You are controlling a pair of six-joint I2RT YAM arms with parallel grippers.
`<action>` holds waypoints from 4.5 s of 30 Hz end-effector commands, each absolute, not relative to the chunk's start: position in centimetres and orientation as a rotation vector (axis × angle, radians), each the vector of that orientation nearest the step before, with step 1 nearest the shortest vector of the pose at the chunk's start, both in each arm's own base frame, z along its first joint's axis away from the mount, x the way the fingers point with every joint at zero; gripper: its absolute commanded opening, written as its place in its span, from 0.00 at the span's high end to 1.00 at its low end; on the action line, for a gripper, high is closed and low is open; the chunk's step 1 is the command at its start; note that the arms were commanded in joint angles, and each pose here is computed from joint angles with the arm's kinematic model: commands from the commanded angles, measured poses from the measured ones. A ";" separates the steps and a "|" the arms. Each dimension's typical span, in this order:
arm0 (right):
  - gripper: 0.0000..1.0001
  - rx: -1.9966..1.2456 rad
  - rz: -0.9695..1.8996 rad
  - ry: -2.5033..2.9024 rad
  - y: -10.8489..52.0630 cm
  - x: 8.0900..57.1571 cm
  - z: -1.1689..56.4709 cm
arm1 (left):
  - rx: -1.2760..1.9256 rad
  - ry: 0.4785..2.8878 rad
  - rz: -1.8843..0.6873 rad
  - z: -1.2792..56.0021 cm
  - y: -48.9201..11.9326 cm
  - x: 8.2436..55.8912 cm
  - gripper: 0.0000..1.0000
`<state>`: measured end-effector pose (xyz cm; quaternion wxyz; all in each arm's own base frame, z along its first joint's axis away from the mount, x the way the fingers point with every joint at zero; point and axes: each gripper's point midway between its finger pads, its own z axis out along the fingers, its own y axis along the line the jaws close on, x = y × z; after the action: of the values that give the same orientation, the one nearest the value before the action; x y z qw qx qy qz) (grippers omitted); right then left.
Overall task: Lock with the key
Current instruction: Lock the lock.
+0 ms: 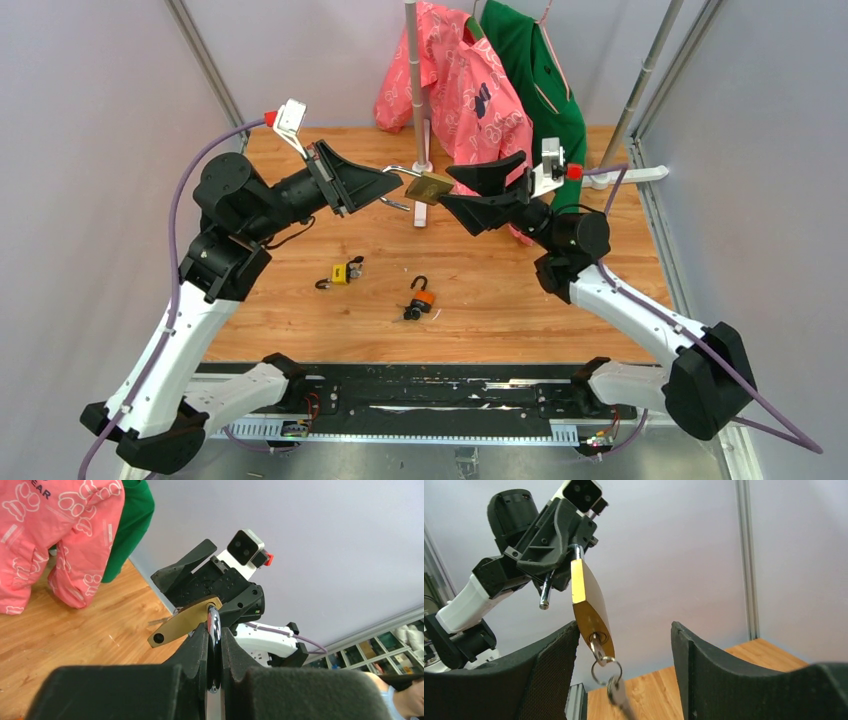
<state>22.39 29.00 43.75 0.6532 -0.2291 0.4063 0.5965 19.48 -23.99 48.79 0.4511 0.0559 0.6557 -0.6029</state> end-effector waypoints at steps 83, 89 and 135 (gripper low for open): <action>1.00 -0.695 1.637 1.164 30.7 16.7 49.7 | 0.363 1.487 -1.563 47.8 -24.5 18.2 1.00; 1.00 -0.731 1.662 1.161 30.7 16.1 50.6 | 0.474 1.549 -1.505 47.1 -24.3 17.0 0.46; 1.00 -1.000 1.597 1.227 29.6 15.9 48.4 | 0.756 1.488 -1.334 45.8 -24.5 16.8 0.55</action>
<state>16.05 30.03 46.60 0.3994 -0.3917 0.5258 0.6407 17.31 -24.53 45.03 0.4801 0.2998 0.6189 -0.5446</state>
